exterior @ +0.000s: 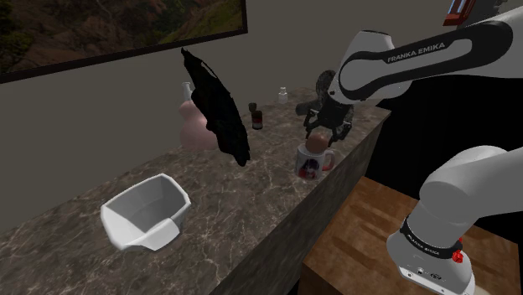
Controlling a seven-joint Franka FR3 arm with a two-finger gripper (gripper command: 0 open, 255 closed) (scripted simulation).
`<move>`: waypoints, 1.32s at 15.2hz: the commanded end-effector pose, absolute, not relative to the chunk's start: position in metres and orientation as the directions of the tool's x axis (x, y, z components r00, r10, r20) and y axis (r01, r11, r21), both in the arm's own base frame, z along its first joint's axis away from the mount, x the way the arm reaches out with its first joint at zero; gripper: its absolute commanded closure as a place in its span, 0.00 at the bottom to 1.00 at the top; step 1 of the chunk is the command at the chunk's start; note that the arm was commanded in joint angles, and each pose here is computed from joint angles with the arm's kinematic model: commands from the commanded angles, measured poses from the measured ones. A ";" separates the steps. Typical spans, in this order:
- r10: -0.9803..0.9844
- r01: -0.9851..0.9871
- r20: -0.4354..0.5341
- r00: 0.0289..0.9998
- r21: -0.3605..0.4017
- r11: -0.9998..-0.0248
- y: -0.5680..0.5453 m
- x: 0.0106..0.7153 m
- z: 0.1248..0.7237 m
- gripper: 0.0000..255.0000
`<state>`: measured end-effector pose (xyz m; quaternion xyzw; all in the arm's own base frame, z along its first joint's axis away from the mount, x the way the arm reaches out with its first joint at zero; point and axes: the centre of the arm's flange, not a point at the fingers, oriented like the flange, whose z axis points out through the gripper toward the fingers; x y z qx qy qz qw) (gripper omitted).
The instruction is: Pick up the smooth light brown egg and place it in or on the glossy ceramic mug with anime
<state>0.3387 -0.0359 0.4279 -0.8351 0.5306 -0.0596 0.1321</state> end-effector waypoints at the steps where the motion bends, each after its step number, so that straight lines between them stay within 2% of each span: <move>1: -0.902 -0.872 -0.044 0.429 -0.279 -0.402 -0.036 0.339 0.425 1.00; 4: -0.902 -0.872 -0.044 0.429 -0.279 -0.402 -0.036 0.339 0.425 1.00; 5: -0.902 -0.872 -0.044 0.429 -0.279 -0.402 -0.036 0.338 0.425 0.00; 10: -0.902 -0.872 -0.044 0.429 -0.279 -0.402 -0.036 0.339 0.425 0.00; 14: -0.902 -0.872 -0.044 0.429 -0.279 -0.402 -0.044 0.327 0.473 0.00; 20: -0.902 -0.872 -0.044 0.429 -0.279 -0.402 -0.044 0.327 0.473 0.00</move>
